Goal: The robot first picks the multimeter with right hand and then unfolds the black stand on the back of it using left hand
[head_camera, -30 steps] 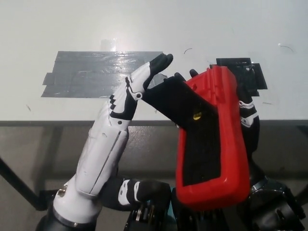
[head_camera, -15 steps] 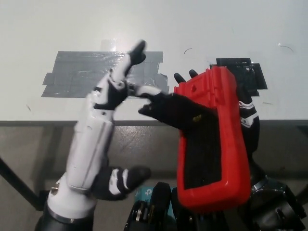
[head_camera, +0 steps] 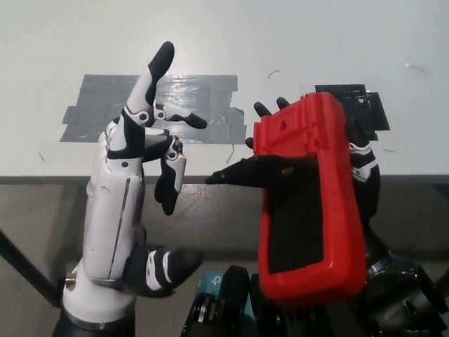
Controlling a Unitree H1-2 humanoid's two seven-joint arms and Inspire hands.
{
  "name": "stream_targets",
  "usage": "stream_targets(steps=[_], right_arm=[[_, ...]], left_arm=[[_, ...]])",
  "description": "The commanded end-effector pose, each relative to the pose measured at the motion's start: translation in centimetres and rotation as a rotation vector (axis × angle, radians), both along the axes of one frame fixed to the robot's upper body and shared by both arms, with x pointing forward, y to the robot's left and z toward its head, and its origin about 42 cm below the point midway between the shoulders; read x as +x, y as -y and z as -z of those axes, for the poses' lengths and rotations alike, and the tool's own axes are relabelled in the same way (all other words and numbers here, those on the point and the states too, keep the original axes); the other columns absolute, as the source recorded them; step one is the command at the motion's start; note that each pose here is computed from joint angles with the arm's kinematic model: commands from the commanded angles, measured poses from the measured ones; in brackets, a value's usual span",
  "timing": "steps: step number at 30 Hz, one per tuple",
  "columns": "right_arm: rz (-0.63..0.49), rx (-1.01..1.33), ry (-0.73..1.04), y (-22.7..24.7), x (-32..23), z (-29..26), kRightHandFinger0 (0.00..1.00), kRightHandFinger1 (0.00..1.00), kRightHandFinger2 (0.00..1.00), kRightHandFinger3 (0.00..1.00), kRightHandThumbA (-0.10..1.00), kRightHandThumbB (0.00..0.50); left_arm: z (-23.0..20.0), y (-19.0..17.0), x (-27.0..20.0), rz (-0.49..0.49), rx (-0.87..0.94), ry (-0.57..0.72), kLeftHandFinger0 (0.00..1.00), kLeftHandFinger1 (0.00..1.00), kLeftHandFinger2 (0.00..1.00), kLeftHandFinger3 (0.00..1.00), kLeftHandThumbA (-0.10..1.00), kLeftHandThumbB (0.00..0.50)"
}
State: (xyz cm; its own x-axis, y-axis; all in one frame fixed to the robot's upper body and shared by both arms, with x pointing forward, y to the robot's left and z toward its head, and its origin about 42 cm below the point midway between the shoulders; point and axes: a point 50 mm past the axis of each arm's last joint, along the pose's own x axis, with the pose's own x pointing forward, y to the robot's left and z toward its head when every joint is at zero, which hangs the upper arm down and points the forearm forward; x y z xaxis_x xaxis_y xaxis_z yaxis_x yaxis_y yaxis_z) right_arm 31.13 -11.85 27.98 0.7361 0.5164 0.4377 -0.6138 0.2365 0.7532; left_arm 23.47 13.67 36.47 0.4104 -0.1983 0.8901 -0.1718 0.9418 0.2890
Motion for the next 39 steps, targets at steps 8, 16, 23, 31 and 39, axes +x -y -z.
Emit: stream_targets(steps=[8, 16, 23, 31, 39], right_arm=[[-0.022, 0.06, 0.115, 0.0, -0.4, -3.1, 0.0, 0.0, 0.22, 0.09, -0.1, 0.159], [-0.019, 0.066, 0.138, 0.0, -1.0, -3.5, 0.0, 0.0, 0.19, 0.12, -0.1, 0.156], [-0.024, 0.07, 0.152, 0.1, -1.3, -3.8, 0.0, 0.0, 0.11, 0.19, -0.1, 0.158], [-0.03, 0.076, 0.154, 0.0, -1.3, -4.2, 0.0, 0.0, 0.11, 0.17, -0.1, 0.159], [-0.012, 0.089, 0.171, 0.0, -0.9, -4.4, 0.0, 0.0, 0.22, 0.14, -0.1, 0.133]], left_arm=[[-0.9, -0.4, -0.1, -0.101, -0.025, 0.229, 1.0, 1.0, 1.0, 1.0, 1.0, 0.364], [1.5, -0.2, 0.5, -0.082, -0.023, 0.119, 1.0, 1.0, 1.0, 1.0, 1.0, 0.335], [3.0, 0.6, 0.0, -0.012, -0.035, 0.033, 1.0, 1.0, 1.0, 1.0, 1.0, 0.347], [3.2, 0.7, 0.0, 0.007, 0.012, 0.05, 1.0, 1.0, 1.0, 1.0, 1.0, 0.358], [2.6, 1.7, -1.1, 0.212, -0.004, 0.064, 1.0, 0.95, 0.91, 1.0, 1.0, 0.4]])
